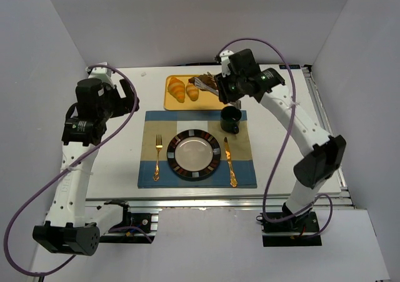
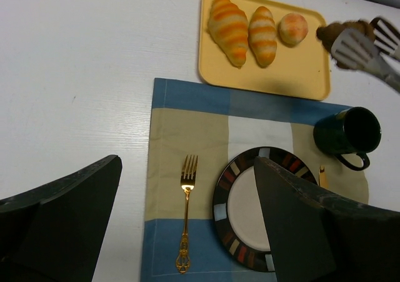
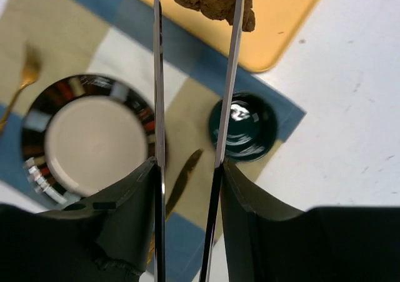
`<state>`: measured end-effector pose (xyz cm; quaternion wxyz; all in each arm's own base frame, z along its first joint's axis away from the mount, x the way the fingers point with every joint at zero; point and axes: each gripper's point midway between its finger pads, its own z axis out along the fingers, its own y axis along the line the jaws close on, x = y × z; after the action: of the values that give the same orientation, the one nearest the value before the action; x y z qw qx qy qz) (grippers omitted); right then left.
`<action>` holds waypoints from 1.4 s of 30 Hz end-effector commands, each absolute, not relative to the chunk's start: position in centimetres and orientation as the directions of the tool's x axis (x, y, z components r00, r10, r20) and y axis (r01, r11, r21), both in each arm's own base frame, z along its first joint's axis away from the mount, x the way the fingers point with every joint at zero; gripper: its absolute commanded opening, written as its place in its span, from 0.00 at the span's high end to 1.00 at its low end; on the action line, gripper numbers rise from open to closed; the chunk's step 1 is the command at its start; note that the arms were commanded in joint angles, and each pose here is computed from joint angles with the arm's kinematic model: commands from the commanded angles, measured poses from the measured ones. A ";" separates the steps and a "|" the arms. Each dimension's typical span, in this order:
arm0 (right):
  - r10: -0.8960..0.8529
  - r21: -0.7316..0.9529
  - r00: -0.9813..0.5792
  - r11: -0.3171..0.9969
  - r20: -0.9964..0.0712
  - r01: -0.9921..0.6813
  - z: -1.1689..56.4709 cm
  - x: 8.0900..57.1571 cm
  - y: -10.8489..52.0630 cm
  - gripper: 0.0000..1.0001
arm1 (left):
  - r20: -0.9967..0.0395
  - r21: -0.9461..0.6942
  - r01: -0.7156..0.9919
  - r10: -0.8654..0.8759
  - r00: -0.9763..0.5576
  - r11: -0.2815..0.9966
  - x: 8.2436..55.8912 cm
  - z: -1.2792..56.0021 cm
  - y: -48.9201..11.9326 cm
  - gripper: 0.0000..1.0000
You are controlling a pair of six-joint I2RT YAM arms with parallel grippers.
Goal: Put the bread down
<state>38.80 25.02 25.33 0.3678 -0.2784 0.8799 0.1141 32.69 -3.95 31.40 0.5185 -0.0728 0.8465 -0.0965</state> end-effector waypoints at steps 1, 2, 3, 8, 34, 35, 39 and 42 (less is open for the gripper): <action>-0.391 0.047 -0.595 0.808 -0.702 -0.587 25.9 34.7 26.3 0.68 | -0.885 -0.246 -0.011 -0.230 -0.405 0.969 31.7 33.0 -4.0 0.02; -0.409 0.055 -0.612 0.801 -0.677 -0.596 25.0 33.4 26.5 0.68 | -0.888 -0.248 -0.010 -0.232 -0.397 0.969 31.6 33.2 -4.0 0.02; -0.405 0.071 -0.618 0.797 -0.674 -0.599 25.5 32.1 26.7 0.68 | -0.893 -0.250 -0.006 -0.233 -0.385 0.968 31.4 33.6 -3.9 0.02; -0.454 0.118 -0.669 0.770 -0.588 -0.627 23.3 24.7 27.9 0.68 | -0.903 -0.234 -0.038 -0.232 -0.361 0.972 30.7 34.0 -3.1 0.02; -0.497 0.181 -0.748 0.767 -0.439 -0.616 17.3 15.6 30.3 0.46 | -0.895 -0.254 0.023 -0.226 -0.384 0.967 29.4 33.4 -4.3 0.02; -0.497 0.177 -0.747 0.768 -0.442 -0.615 17.6 15.7 30.3 0.46 | -0.895 -0.255 0.022 -0.227 -0.384 0.967 29.4 33.4 -4.3 0.02; -0.493 0.180 -0.742 0.765 -0.454 -0.619 18.2 15.7 30.5 0.43 | -0.894 -0.256 0.023 -0.227 -0.386 0.967 29.5 33.3 -4.4 0.02; -0.490 0.179 -0.737 0.763 -0.465 -0.620 18.8 15.8 30.7 0.42 | -0.895 -0.253 0.021 -0.226 -0.385 0.967 29.4 33.3 -4.3 0.02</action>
<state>15.39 29.82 16.79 0.1766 -0.3048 0.9237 0.1508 29.94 -4.01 33.11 0.5474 -0.0679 0.8274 -0.1058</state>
